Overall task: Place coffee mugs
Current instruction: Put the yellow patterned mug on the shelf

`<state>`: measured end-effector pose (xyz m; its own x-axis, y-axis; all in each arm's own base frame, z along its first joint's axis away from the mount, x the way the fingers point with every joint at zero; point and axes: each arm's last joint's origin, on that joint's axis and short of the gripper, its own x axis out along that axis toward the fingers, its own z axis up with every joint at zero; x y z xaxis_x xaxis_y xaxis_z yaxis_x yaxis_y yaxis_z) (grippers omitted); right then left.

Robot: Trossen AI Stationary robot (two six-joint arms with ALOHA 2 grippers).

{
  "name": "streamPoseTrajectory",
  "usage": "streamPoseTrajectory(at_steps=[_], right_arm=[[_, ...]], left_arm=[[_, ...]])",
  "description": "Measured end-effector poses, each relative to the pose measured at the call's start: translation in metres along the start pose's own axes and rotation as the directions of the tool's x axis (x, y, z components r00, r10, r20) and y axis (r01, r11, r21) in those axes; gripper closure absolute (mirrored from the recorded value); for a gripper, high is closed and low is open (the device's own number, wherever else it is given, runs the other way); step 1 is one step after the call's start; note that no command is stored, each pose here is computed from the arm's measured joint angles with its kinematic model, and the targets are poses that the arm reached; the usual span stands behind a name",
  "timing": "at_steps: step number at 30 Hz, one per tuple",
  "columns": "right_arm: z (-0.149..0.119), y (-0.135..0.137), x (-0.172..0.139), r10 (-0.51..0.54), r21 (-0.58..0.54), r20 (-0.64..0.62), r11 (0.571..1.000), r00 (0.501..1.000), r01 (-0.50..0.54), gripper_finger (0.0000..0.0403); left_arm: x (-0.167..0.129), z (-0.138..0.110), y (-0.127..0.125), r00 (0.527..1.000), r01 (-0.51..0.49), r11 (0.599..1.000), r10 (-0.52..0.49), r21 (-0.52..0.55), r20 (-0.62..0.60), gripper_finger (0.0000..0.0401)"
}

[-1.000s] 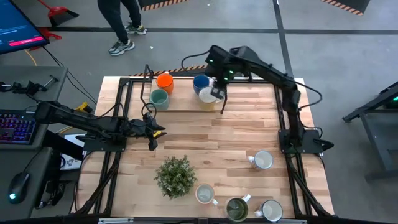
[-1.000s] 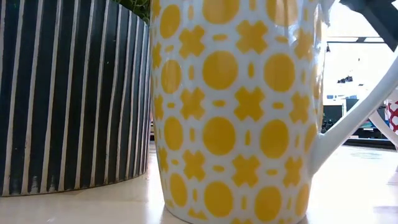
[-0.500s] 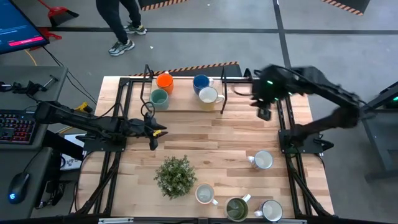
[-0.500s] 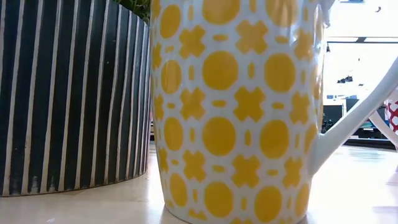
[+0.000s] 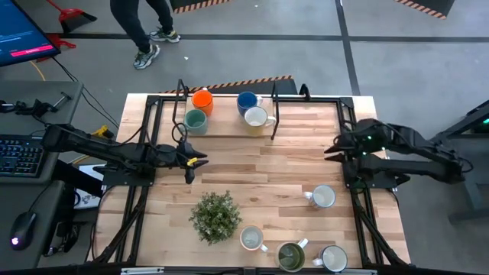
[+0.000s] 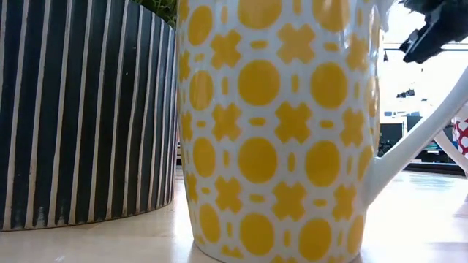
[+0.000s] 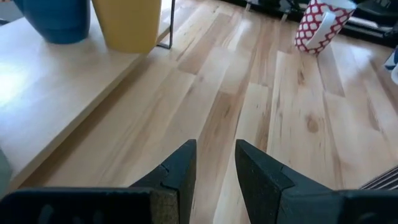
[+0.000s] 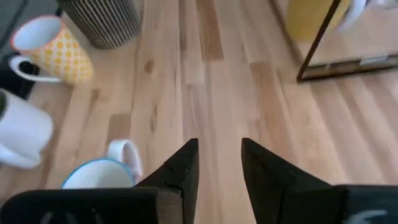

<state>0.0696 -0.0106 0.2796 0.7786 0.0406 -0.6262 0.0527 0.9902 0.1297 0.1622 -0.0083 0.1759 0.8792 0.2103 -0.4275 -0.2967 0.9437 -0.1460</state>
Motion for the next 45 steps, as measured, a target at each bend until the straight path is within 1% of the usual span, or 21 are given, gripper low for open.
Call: streamPoseTrajectory(at_steps=[1,2,3,5,6,7,9,10,14,16,20,22,26,31,34,37,41,45], right_arm=[[0.005,0.002,-0.006,0.012,-0.016,0.063,1.0,0.998,-0.011,0.0304],[0.01,0.004,-0.012,0.034,-0.056,0.14,0.998,0.99,-0.027,0.0304],[0.009,0.005,-0.016,0.057,-0.08,0.166,0.996,0.984,-0.044,0.0304],[0.004,0.006,-0.019,0.066,-0.081,0.167,0.995,0.984,-0.054,0.0304],[0.005,0.007,-0.02,0.065,-0.076,0.19,0.996,0.98,-0.051,0.0304],[0.005,0.007,-0.02,0.066,-0.064,0.216,0.997,0.974,-0.053,0.0304],[0.003,0.007,-0.02,0.06,-0.025,0.212,0.998,0.975,-0.056,0.0304],[0.004,0.006,-0.019,0.059,-0.01,0.231,0.998,0.971,-0.058,0.0304],[0.004,0.003,-0.003,0.07,0.071,0.313,0.993,0.947,-0.097,0.0304],[0.002,0.0,0.01,0.088,0.091,0.36,0.987,0.929,-0.129,0.0304],[-0.009,-0.006,0.04,0.102,0.132,0.398,0.977,0.912,-0.166,0.0304],[-0.017,-0.009,0.053,0.109,0.154,0.395,0.971,0.912,-0.183,0.0304],[-0.028,-0.011,0.067,0.122,0.199,0.386,0.957,0.914,-0.212,0.0304],[-0.032,-0.008,0.073,0.169,0.159,0.379,0.957,0.91,-0.244,0.0304],[-0.03,-0.006,0.072,0.181,0.108,0.396,0.964,0.9,-0.241,0.0304],[-0.029,-0.005,0.072,0.17,0.098,0.408,0.969,0.897,-0.229,0.0304],[-0.029,-0.005,0.072,0.173,0.099,0.405,0.968,0.898,-0.232,0.0304],[-0.029,-0.005,0.072,0.177,0.1,0.401,0.967,0.899,-0.235,0.0304]], left_arm=[[0.0,0.001,0.0,1.0,0.002,1.0,-0.002,-0.002,0.006,0.0299],[0.0,0.001,0.0,1.0,0.003,1.0,-0.003,-0.003,0.01,0.0299],[0.0,0.001,0.0,1.0,0.004,1.0,-0.004,-0.003,0.011,0.0299],[0.0,0.002,0.0,1.0,0.005,1.0,-0.005,-0.006,0.016,0.0299],[0.0,0.002,-0.001,1.0,0.006,1.0,-0.006,-0.006,0.017,0.0299],[0.0,0.002,-0.001,1.0,0.007,1.0,-0.006,-0.007,0.021,0.0299],[0.0,0.003,-0.001,0.999,0.01,1.0,-0.01,-0.011,0.033,0.0299],[0.0,0.004,-0.001,0.999,0.011,1.0,-0.01,-0.012,0.035,0.0299],[0.0,0.005,-0.002,0.998,0.017,1.0,-0.016,-0.018,0.054,0.0299],[0.0,0.005,-0.002,0.998,0.017,1.0,-0.016,-0.018,0.053,0.0299],[0.0,0.006,-0.002,0.998,0.019,0.999,-0.017,-0.027,0.057,0.0299],[0.0,0.006,-0.002,0.998,0.022,0.999,-0.019,-0.048,0.063,0.0299],[0.0,0.008,-0.003,0.996,0.032,0.996,-0.025,-0.079,0.082,0.0299],[-0.001,0.015,-0.006,0.987,0.101,0.991,-0.088,-0.091,0.136,0.0299],[-0.003,0.022,-0.009,0.967,0.167,0.983,-0.148,-0.081,0.207,0.0299],[-0.006,0.033,-0.012,0.936,0.207,0.978,-0.193,-0.016,0.295,0.0299],[-0.012,0.061,-0.019,0.907,0.202,0.978,-0.209,0.058,0.366,0.0293],[-0.011,0.093,-0.031,0.905,0.196,0.974,-0.225,0.115,0.362,0.0278]])
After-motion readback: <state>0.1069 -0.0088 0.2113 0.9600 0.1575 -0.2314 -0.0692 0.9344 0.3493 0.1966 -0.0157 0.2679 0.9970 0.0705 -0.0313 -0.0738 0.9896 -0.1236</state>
